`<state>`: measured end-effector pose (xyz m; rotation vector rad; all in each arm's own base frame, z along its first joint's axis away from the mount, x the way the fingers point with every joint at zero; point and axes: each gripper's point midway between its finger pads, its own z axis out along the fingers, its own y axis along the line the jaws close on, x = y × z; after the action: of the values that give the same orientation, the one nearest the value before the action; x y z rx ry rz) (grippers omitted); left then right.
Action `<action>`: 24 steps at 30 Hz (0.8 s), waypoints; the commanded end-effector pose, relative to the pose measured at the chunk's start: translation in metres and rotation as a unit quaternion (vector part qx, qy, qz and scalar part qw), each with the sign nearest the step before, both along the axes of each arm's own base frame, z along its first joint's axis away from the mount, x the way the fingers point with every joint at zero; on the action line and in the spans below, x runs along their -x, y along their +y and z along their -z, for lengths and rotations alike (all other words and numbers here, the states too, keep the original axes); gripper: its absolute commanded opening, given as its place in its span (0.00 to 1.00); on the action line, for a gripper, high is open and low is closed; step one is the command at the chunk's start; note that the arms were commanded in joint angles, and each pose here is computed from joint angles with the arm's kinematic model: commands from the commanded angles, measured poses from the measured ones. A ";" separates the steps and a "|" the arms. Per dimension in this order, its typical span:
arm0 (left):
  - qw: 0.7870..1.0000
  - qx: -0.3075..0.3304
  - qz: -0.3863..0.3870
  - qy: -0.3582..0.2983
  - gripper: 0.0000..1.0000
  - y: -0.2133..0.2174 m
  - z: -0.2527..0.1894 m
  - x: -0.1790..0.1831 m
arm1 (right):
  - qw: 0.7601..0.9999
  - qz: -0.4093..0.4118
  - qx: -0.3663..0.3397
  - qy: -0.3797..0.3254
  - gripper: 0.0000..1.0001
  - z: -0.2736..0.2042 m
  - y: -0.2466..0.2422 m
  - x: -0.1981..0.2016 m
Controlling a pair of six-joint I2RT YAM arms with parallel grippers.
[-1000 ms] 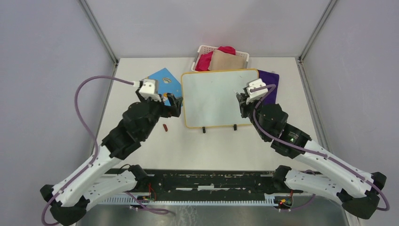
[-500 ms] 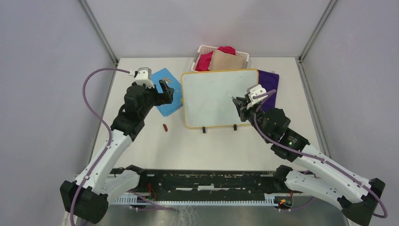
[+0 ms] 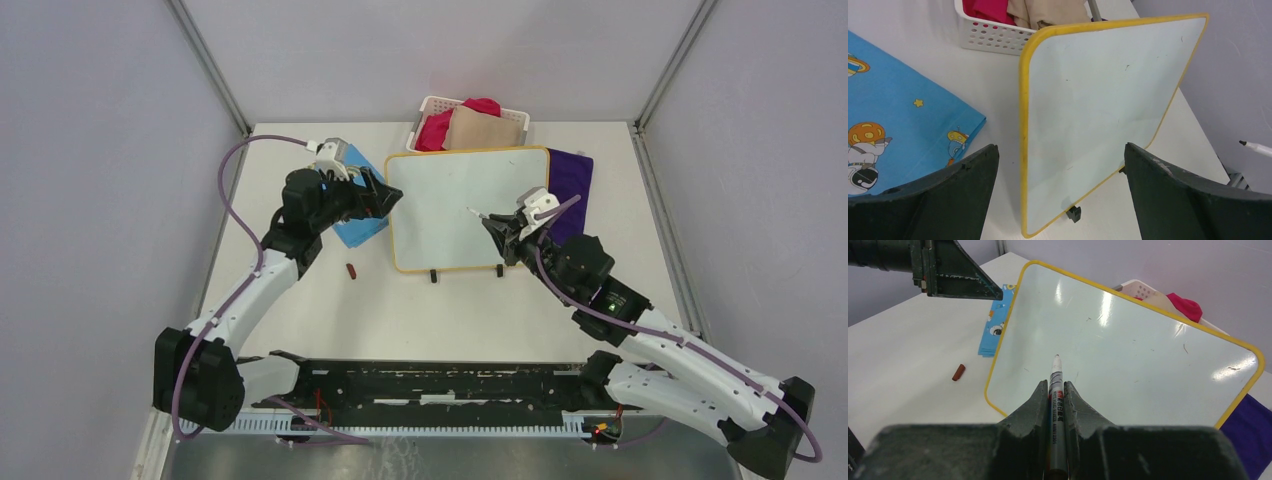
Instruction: Write a sentence on the whiteboard
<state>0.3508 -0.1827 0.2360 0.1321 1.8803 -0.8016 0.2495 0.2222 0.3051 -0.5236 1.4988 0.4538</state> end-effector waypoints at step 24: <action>0.983 0.096 0.156 0.006 0.82 -0.027 0.062 -0.002 | 0.992 -0.112 -0.050 -0.035 0.00 -0.021 0.038 0.020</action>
<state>0.3553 -0.2004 0.1538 0.2276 1.9109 -1.0817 0.2330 0.2560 0.3030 -0.6529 1.4300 0.6240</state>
